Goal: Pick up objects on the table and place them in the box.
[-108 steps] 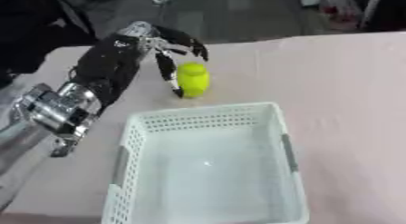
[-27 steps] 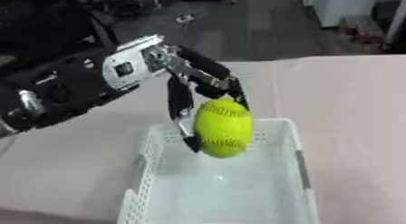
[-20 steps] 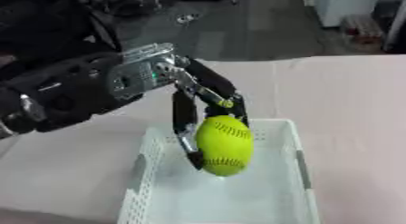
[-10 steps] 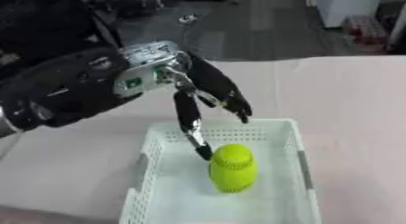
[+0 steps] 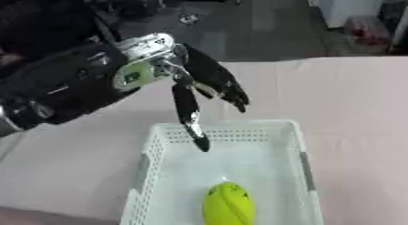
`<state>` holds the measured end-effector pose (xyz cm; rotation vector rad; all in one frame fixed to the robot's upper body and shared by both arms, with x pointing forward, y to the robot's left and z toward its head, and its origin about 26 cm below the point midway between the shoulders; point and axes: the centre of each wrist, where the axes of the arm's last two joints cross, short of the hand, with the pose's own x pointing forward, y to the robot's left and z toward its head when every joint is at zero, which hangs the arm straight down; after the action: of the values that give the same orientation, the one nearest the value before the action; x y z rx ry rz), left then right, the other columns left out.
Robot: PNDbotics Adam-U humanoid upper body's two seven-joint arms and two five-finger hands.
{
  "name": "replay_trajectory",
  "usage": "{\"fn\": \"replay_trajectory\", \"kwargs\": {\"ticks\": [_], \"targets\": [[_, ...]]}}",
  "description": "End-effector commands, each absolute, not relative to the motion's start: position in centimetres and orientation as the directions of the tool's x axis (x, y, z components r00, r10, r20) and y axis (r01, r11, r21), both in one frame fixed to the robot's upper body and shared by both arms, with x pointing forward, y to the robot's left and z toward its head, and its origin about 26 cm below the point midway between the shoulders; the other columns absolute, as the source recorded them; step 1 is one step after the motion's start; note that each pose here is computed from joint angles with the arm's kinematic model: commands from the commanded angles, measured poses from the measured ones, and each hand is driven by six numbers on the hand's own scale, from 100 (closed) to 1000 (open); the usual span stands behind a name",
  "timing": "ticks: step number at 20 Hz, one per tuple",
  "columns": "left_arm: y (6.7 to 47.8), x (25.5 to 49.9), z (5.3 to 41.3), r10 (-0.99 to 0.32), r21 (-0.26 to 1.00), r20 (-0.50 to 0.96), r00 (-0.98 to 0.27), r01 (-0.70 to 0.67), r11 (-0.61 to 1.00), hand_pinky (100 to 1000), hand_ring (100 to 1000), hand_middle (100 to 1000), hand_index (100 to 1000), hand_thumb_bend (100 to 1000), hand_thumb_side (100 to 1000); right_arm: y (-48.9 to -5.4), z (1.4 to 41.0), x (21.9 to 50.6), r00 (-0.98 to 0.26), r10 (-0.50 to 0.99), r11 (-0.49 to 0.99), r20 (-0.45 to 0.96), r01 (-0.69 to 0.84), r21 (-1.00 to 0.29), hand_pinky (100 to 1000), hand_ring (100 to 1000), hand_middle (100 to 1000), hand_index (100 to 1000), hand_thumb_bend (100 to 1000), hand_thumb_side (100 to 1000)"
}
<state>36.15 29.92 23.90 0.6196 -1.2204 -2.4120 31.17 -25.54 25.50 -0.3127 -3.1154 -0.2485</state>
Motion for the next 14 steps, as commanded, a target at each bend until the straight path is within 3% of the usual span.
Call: {"fn": "replay_trajectory", "kwargs": {"ticks": [1,5,7,11,14], "targets": [[32.4,35.2,27.4,-0.359,0.655,-0.299,-0.884,0.083,-0.751,1000,1000,1000,1000,488,834,-25.9,26.4,30.9,-0.979,0.203,0.968,-0.031,0.196,0.158,309,448,473,586,100,962],[34.9,33.7,28.3,-0.535,0.790,-0.326,-0.780,0.086,-0.607,1000,1000,985,942,348,648,-26.2,26.3,30.8,-0.975,0.219,0.964,-0.029,0.212,0.159,308,448,473,586,100,961],[35.7,32.8,28.1,-0.611,0.861,-0.317,-0.726,0.050,-0.506,970,956,945,909,261,554,-26.4,26.1,30.8,-0.973,0.231,0.962,-0.027,0.224,0.159,304,447,473,586,100,960],[37.8,32.1,26.5,-0.777,0.972,-0.219,-0.590,-0.060,-0.229,891,870,907,880,167,479,-27.0,25.6,30.7,-0.965,0.261,0.954,-0.012,0.257,0.152,294,445,473,586,100,958],[38.7,32.0,24.9,-0.858,0.988,-0.110,-0.502,-0.149,-0.040,862,830,891,873,105,493,-27.4,25.2,30.5,-0.961,0.278,0.951,0.004,0.276,0.139,288,445,473,586,100,954]]}}
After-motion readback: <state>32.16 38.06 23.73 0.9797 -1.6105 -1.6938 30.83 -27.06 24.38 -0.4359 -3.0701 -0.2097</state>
